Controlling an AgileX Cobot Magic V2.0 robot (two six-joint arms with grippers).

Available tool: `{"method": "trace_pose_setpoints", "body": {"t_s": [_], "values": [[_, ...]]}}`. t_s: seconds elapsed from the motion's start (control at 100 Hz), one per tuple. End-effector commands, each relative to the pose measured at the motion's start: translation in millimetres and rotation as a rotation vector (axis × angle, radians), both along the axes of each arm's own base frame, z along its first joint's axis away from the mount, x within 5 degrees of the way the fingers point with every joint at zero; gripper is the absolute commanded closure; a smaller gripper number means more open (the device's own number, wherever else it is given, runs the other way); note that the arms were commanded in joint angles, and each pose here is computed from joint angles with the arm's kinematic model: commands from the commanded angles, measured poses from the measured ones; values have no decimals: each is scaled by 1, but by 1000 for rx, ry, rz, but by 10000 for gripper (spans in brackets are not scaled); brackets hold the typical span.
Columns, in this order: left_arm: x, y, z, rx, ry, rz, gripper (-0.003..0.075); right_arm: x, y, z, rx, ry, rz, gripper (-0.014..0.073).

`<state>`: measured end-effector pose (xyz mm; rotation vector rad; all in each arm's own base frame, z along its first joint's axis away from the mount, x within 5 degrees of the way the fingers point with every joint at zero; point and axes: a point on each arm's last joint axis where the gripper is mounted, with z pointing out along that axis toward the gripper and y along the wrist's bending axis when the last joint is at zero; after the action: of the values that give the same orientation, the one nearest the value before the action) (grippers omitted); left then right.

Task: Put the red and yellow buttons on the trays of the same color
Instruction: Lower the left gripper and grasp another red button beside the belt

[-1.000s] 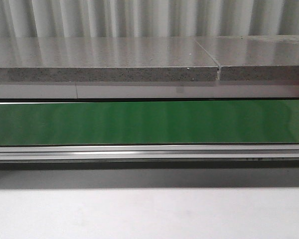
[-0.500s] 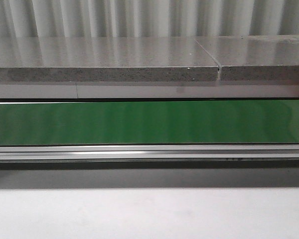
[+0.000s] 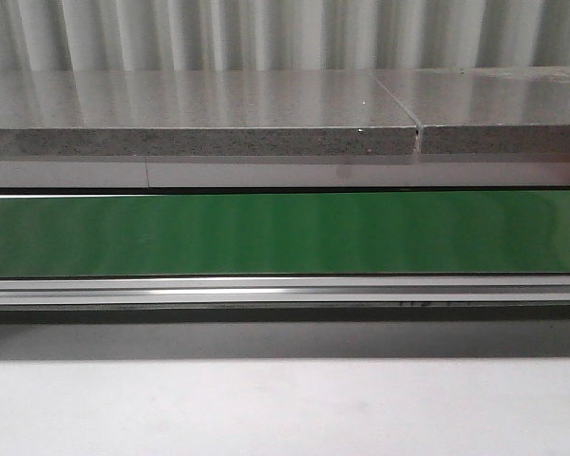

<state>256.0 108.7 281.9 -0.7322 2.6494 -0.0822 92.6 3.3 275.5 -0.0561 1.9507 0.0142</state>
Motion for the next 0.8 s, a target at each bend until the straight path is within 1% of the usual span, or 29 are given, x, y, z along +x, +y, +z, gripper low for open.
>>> {"method": "trace_pose_setpoints", "body": {"t_s": [0.0, 0.13, 0.32, 0.63, 0.79], "values": [[16, 8, 14, -29, -62, 44, 188, 3, -1, 16, -15, -103, -3, 683], [37, 26, 13, -41, -49, 74, 188, 3, -1, 16, -15, -103, -3, 683], [55, 48, 11, -62, -29, 124, 188, 3, -1, 16, -15, -103, -3, 683], [83, 63, -4, -86, 17, 118, 188, 3, -1, 16, -15, -103, -3, 683], [92, 68, -19, -105, 42, 120, 188, 3, -1, 16, -15, -103, -3, 683]]}}
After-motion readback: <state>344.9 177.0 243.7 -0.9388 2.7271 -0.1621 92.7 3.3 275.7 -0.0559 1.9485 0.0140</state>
